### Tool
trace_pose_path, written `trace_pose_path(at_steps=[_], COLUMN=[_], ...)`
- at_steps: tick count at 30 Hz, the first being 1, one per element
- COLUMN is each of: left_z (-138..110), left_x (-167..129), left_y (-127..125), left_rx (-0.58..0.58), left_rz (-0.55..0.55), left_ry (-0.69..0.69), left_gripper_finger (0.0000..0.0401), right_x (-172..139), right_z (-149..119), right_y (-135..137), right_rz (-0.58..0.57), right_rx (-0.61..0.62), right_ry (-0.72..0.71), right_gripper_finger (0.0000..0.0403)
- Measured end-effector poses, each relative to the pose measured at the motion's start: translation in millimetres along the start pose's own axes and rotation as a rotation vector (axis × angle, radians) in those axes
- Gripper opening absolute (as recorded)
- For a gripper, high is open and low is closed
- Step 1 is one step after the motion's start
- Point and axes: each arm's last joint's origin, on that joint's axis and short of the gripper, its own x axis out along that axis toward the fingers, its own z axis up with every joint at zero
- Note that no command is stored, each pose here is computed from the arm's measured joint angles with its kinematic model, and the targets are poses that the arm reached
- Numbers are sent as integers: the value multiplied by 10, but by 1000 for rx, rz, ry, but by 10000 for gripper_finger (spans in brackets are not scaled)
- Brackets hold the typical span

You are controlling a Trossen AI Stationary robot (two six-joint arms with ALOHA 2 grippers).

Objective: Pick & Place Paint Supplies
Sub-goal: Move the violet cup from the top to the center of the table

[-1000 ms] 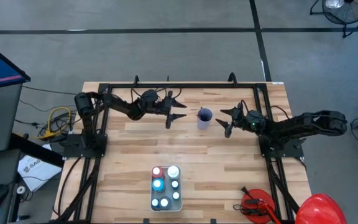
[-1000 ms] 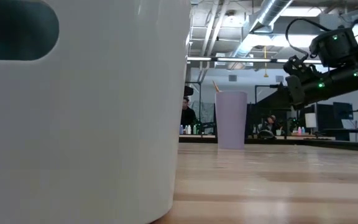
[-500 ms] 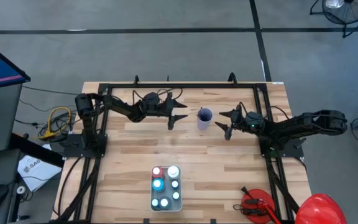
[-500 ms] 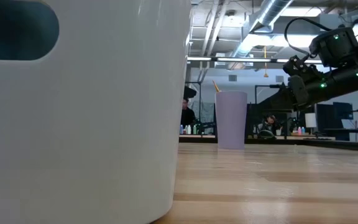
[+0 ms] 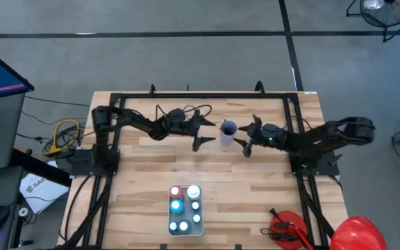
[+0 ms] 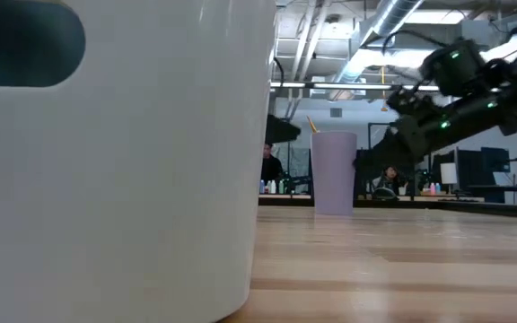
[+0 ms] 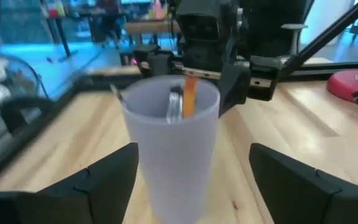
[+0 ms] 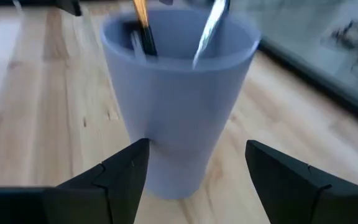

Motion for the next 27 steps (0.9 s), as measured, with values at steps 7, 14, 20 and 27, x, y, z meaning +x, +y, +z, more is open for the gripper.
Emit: trace_pose_path(at_steps=[7,14,20,27], left_z=[-254,-312,-316,-315], left_x=[246,310,299,300], left_y=[52,84,120,117], left_rx=[-51,-52,-45,-45], left_rz=[3,6,15,14], left_ry=[51,57,58,58], left_gripper_finger=[309,310,310,310], right_x=[327,401,303,220], right_z=[-134,-155,-98,-61], right_y=[58,77,49,-35], right_rz=[-1,1,-3,-23], right_rx=[21,19,0,-127], right_ry=[138,158,121,171], right_gripper_finger=[261,261,261,260])
